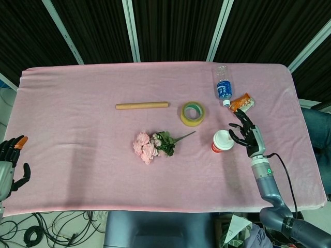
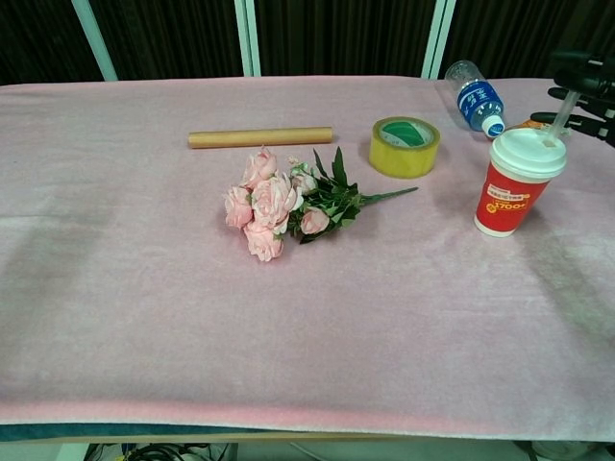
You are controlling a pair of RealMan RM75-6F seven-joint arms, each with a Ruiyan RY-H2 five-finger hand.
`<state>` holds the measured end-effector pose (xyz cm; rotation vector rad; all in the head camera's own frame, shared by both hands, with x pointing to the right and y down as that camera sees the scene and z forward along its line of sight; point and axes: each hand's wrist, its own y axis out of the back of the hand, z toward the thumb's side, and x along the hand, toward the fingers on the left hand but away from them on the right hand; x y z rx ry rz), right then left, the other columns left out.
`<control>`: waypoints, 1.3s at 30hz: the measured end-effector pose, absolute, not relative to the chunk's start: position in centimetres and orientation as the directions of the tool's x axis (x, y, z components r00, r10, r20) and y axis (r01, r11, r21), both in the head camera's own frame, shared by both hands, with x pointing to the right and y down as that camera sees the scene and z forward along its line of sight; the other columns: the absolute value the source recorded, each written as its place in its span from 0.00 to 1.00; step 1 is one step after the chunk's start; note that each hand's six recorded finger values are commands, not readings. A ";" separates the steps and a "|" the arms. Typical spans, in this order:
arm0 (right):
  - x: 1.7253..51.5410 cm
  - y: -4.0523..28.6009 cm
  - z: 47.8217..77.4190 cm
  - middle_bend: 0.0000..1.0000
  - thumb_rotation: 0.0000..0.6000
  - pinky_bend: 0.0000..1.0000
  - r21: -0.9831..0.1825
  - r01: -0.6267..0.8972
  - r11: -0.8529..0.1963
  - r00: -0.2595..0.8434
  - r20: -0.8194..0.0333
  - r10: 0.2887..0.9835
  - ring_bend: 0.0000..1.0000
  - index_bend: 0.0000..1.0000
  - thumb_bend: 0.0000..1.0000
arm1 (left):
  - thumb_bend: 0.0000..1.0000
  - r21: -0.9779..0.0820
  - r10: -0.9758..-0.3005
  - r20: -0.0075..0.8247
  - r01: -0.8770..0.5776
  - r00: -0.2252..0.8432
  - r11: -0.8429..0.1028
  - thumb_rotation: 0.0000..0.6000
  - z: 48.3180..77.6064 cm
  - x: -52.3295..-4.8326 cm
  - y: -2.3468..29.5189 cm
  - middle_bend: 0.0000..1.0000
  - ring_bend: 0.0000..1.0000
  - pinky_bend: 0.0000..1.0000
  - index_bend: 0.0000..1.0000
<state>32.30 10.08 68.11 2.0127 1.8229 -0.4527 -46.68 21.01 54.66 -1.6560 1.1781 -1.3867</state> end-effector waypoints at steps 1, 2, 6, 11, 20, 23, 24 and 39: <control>32.2 10.1 68.0 0.00 1.00 0.21 0.068 0.994 -0.089 0.111 -0.481 0.870 0.02 0.10 0.19 | 0.65 -0.903 -0.927 0.373 -0.217 0.028 -0.370 1.00 54.7 -46.7 21.0 0.04 0.00 0.00 0.03; 32.2 10.1 68.0 0.00 1.00 0.21 0.067 0.993 -0.098 0.118 -0.480 0.869 0.02 0.09 0.19 | 0.65 -0.903 -0.927 0.374 -0.217 0.027 -0.370 1.00 54.7 -46.7 21.0 0.04 0.00 0.00 0.03; 32.1 10.2 67.5 0.00 1.00 0.21 0.070 0.988 -0.137 0.153 -0.478 0.865 0.02 0.06 0.18 | 0.65 -0.903 -0.927 0.374 -0.217 0.026 -0.370 1.00 54.7 -46.7 21.0 0.04 0.00 0.00 0.04; 32.9 10.0 66.4 0.00 1.00 0.21 0.036 0.984 -0.172 0.169 -0.460 0.872 0.01 0.05 0.18 | 0.65 -0.904 -0.927 0.373 -0.216 0.026 -0.369 1.00 54.7 -46.7 21.0 0.04 0.00 0.00 0.04; 36.2 10.4 63.8 0.00 1.00 0.21 -0.290 0.921 -0.259 0.122 -0.416 0.901 0.01 0.02 0.17 | 0.66 -0.906 -0.927 0.374 -0.198 0.036 -0.374 1.00 54.7 -46.6 21.1 0.04 0.00 0.00 0.04; 37.6 10.9 62.5 0.00 1.00 0.21 -0.494 0.822 -0.283 0.088 -0.382 0.920 0.01 0.02 0.17 | 0.65 -0.906 -0.925 0.379 -0.189 0.040 -0.379 1.00 54.7 -46.5 21.2 0.04 0.00 0.00 0.04; 38.1 11.2 61.9 0.00 1.00 0.21 -0.577 0.764 -0.289 0.074 -0.367 0.927 0.01 0.02 0.17 | 0.65 -0.905 -0.923 0.382 -0.185 0.043 -0.383 1.00 54.8 -46.5 21.2 0.04 0.00 0.00 0.04; 43.3 20.7 56.4 0.00 1.00 0.21 -0.957 -0.005 -0.291 -0.033 -0.291 0.956 0.01 0.02 0.17 | 0.65 -0.886 -0.896 0.434 -0.137 0.094 -0.444 1.00 54.8 -45.8 21.7 0.04 0.00 0.00 0.04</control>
